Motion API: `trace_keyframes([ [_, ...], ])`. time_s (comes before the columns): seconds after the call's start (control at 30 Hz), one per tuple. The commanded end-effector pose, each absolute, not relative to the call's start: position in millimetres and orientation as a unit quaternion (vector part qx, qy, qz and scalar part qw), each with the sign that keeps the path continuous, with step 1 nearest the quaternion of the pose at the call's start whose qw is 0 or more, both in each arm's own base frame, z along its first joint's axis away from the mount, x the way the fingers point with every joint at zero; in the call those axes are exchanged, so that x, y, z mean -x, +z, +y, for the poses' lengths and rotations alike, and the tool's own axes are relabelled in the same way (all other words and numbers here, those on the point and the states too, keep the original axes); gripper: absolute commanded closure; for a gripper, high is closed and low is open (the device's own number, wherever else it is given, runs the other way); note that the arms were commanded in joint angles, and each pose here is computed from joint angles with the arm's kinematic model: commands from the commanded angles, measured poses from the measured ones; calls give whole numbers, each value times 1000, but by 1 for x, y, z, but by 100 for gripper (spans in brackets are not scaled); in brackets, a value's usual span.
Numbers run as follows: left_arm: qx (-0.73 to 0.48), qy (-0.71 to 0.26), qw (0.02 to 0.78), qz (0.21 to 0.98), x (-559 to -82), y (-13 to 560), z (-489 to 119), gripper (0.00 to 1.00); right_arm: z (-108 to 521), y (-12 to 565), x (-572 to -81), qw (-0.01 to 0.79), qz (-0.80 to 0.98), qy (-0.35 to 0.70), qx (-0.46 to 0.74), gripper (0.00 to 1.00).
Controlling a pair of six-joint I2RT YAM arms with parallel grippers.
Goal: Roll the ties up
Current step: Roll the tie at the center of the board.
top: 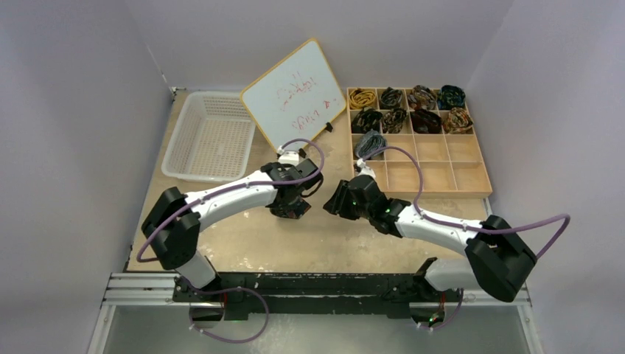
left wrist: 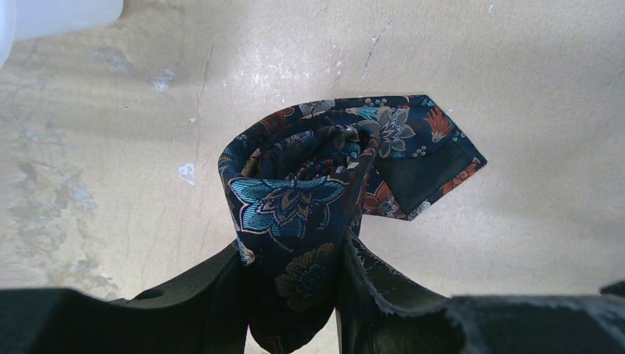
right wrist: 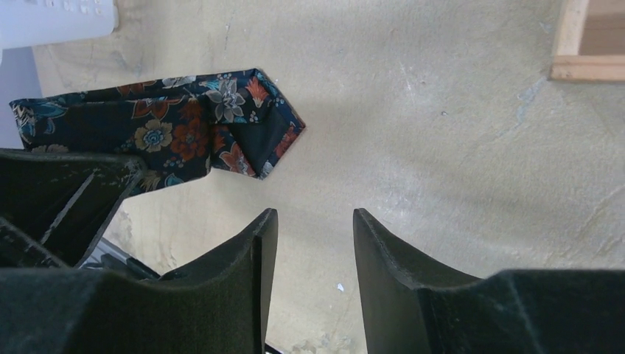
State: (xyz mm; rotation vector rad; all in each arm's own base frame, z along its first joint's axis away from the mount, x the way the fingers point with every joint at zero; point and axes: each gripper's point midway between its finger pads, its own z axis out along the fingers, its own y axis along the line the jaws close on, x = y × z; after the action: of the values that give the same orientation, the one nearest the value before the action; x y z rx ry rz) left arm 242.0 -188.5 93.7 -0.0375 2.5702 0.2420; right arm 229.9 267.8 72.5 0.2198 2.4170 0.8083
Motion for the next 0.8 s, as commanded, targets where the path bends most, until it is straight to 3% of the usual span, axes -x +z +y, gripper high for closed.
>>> trace_keyframes([
  [0.0,11,147,300,943,-252,101,-184,63,258,77,-231,302,898,299,-110,54],
  [0.37,-34,179,313,932,-260,94,-214,61,240,88,-228,326,879,312,-155,45],
  [0.77,-92,74,282,952,-265,87,-276,39,224,93,-233,318,864,345,-182,39],
])
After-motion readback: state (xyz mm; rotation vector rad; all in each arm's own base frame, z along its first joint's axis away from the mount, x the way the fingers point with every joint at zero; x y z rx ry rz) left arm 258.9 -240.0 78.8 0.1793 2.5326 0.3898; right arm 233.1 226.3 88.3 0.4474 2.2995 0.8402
